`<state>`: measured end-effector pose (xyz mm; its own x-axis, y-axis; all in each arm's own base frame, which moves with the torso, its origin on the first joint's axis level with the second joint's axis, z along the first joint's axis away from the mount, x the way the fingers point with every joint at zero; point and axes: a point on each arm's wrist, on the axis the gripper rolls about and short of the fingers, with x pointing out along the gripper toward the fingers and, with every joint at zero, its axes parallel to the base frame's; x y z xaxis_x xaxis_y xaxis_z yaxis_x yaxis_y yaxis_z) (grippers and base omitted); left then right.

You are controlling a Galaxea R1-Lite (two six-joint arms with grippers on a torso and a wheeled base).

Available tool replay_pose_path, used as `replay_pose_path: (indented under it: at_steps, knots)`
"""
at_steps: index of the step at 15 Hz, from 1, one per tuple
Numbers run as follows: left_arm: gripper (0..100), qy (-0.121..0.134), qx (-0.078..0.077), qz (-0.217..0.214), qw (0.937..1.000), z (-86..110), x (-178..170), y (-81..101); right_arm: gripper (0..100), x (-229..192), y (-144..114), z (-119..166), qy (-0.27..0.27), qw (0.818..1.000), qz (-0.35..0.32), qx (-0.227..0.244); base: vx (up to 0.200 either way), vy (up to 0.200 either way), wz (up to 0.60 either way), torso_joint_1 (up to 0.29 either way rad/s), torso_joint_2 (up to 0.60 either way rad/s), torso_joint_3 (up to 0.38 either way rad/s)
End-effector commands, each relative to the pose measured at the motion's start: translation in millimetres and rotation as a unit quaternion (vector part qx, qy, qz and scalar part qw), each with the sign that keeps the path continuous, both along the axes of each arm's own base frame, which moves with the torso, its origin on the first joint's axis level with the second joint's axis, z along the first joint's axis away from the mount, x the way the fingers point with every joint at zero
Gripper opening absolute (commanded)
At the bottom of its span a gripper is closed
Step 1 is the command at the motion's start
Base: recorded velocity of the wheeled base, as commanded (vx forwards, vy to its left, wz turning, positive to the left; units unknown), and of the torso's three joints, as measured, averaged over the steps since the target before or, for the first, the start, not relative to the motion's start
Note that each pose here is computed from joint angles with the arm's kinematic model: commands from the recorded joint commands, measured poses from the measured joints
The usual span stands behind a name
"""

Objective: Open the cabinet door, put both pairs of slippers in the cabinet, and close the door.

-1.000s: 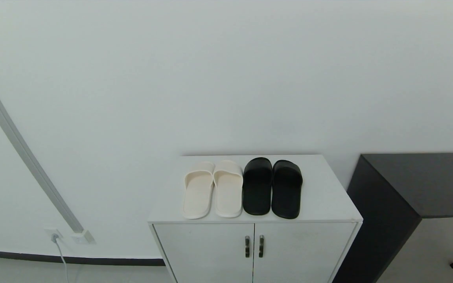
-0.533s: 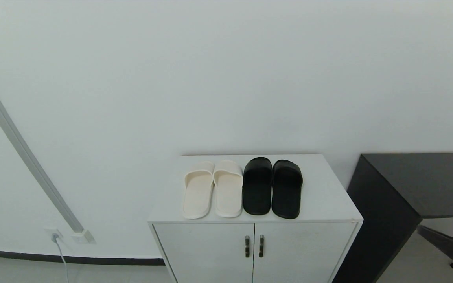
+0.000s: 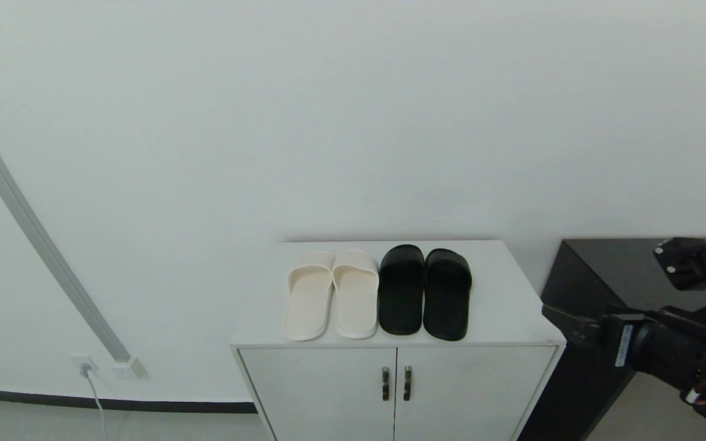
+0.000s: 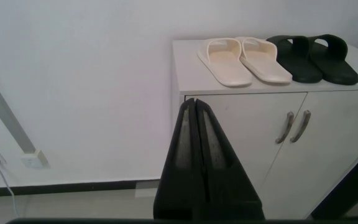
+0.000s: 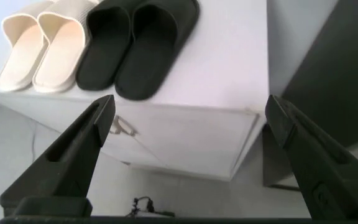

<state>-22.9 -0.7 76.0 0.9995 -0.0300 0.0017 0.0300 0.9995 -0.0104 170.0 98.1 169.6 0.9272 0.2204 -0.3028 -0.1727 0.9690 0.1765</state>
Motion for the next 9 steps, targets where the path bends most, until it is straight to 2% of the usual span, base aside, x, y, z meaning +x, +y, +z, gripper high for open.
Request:
replay_pose_path:
  at_steps: [1,9]
  knots:
    - [0,0.000,-0.001,0.000,1.0000,0.0,0,0.0,100,27,34,-19,0.015,1.000,-0.003,-0.026,0.000,0.000,0.00,0.000,0.00,0.000]
    - [0,0.000,-0.001,0.000,1.0000,0.0,0,0.0,100,84,91,-35,-0.013,0.997,-0.064,-0.043,0.000,0.000,0.00,0.000,0.00,0.000]
